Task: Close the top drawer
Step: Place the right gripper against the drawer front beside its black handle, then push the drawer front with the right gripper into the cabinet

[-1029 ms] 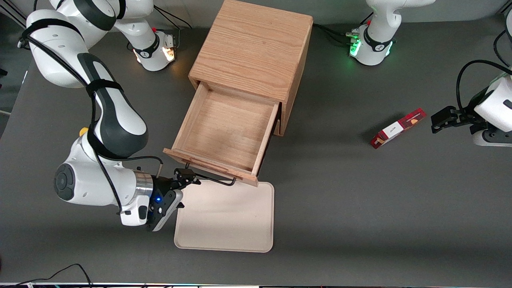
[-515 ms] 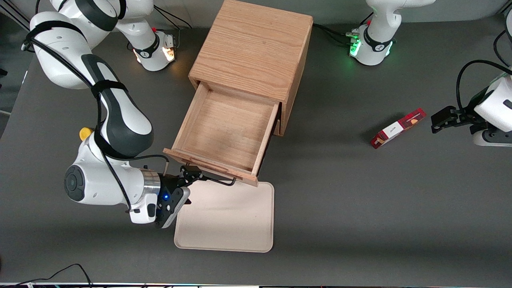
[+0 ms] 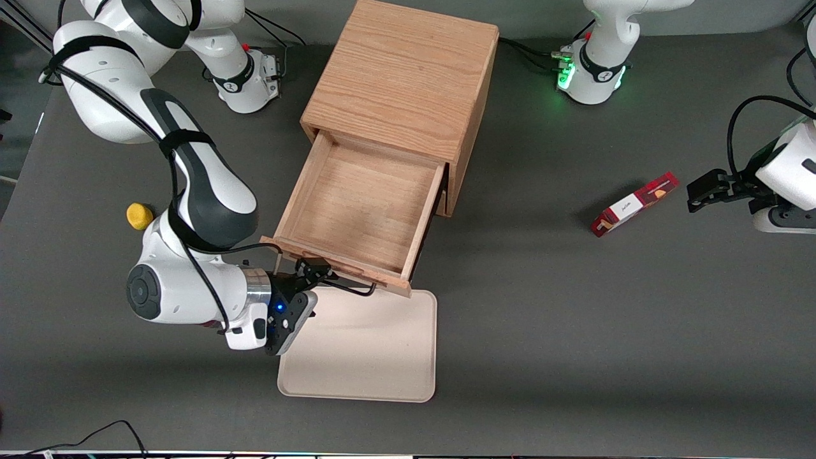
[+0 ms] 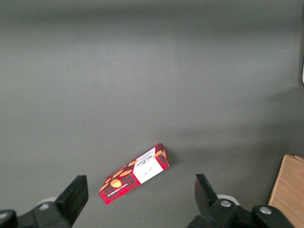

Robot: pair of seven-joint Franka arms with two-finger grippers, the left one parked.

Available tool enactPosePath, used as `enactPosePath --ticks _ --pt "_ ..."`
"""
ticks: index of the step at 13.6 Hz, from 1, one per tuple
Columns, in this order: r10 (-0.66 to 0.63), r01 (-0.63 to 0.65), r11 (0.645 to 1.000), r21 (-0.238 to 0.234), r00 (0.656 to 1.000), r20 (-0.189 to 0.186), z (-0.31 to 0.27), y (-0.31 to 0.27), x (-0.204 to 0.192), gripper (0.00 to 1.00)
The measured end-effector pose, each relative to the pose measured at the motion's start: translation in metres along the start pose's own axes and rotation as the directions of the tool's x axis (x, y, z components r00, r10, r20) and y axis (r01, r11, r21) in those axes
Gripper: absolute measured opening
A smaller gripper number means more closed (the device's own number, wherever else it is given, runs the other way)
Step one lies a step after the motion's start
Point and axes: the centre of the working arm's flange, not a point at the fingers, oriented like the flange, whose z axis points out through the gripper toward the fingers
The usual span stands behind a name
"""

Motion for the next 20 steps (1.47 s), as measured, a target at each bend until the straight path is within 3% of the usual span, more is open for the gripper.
enactPosePath --ticks 3,12,20 --pt "-0.007 0.007 1.000 -0.014 1.000 0.012 0.001 0.000 -0.001 1.00" --pt "-0.048 0.054 0.997 -0.052 0.993 0.108 0.009 -0.037 -0.014 1.00" --pt "-0.081 0.091 0.993 -0.075 0.987 0.136 0.032 -0.069 -0.024 1.00"
